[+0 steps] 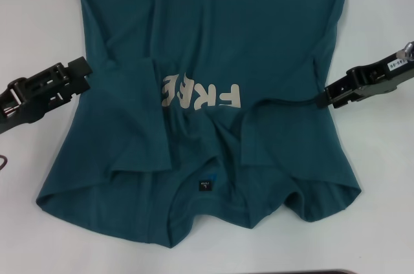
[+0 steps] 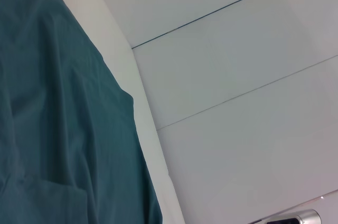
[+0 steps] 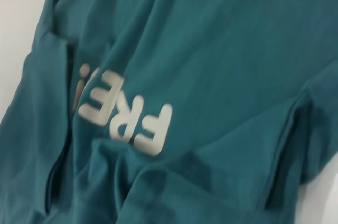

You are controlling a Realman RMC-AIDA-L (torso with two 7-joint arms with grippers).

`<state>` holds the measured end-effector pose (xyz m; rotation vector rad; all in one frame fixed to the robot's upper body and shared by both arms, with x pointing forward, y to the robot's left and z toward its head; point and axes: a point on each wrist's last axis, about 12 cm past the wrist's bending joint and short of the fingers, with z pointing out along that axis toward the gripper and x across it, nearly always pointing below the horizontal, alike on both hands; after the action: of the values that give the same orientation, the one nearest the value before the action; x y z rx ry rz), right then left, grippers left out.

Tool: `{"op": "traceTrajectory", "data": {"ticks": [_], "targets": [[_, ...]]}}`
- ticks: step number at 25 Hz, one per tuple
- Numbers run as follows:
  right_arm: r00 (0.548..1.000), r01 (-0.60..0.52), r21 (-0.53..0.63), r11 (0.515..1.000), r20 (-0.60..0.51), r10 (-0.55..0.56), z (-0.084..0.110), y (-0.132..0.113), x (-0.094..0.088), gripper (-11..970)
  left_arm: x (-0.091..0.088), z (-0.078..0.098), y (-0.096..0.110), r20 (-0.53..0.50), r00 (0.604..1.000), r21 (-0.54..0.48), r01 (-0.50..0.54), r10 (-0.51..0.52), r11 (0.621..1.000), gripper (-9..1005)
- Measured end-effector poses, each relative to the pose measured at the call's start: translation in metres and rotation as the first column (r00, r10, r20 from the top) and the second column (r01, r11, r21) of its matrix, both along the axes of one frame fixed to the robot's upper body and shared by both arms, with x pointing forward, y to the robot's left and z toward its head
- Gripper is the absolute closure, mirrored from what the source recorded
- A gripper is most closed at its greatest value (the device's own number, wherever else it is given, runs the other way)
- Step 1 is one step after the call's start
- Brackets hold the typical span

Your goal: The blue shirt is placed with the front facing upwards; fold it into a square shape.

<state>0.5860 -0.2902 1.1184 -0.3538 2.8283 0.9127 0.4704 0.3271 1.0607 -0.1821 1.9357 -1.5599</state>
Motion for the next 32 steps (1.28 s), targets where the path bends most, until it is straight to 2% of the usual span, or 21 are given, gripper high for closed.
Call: {"op": "traceTrajectory", "data": {"ticks": [16,24,32], "targets": [[0.998,0.061,-0.005,0.998,0.01,-0.061,-0.018,0.011,0.006,480,-0.001,-0.001,0.001,-0.002,1.0,0.0,-0.002,0.002,1.0,245],[0.995,0.09,0.012,0.996,0.052,-0.091,-0.018,0.016,0.012,479,-0.001,-0.001,0.0,-0.003,1.0,-0.001,-0.002,0.002,1.0,246],[0.992,0.097,0.086,0.992,0.078,-0.104,-0.012,0.026,0.017,478,0.0,0.0,-0.001,-0.001,1.0,0.0,-0.001,0.001,1.0,247]]}}
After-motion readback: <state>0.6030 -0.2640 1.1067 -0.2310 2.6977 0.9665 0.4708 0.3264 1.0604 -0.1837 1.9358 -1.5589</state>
